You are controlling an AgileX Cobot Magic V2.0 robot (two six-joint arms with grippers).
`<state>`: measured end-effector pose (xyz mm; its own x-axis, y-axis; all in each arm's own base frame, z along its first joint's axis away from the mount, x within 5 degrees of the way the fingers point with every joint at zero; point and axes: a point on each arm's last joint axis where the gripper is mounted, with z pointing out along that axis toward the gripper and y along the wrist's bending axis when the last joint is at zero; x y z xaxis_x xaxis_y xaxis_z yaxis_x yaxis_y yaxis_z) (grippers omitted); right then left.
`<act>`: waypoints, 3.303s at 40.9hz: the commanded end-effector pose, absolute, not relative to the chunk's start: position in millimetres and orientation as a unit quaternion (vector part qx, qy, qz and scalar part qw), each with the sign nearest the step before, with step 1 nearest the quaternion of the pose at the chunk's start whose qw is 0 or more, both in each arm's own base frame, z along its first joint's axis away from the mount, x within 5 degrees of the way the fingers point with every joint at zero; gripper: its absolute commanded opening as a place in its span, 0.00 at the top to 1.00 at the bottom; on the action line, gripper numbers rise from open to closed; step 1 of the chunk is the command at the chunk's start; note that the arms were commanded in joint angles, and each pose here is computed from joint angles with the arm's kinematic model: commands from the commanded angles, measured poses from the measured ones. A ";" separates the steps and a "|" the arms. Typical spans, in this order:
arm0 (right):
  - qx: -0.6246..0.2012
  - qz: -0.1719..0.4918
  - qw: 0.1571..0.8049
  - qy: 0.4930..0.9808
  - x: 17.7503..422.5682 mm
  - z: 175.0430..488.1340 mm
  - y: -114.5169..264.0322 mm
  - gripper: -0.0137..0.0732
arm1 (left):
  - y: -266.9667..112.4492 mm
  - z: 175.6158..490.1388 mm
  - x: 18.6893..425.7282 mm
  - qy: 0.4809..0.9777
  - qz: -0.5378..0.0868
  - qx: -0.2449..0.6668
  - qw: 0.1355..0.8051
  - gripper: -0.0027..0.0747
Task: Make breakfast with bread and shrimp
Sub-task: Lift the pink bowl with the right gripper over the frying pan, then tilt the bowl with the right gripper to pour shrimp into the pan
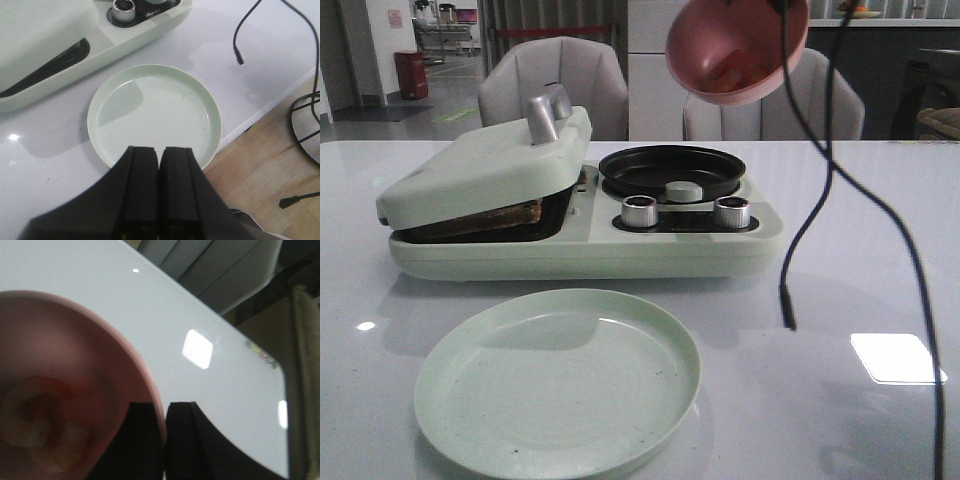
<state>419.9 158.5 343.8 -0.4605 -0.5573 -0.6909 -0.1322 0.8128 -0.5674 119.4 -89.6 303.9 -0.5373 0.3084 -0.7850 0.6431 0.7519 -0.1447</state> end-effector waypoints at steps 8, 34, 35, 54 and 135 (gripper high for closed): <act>-0.236 -0.393 0.560 0.690 416.2 363.8 200.7 0.82 | -90.7 317.4 123.2 0.836 -0.227 0.260 0.426 0.83; -0.260 -0.531 0.548 0.592 397.7 375.5 227.4 0.82 | -90.7 316.9 122.8 0.837 -0.227 0.261 0.423 0.83; -0.258 -0.531 0.549 0.591 397.6 377.7 227.3 0.82 | -90.7 316.6 122.4 0.838 -0.227 0.262 0.421 0.83; -0.251 -0.546 0.558 0.573 395.6 408.6 226.4 0.82 | -90.8 316.0 121.9 0.840 -0.228 0.263 0.417 0.83; -0.222 -0.571 0.532 0.585 398.7 399.8 219.7 0.82 | -90.9 313.6 119.4 0.845 -0.228 0.271 0.400 0.83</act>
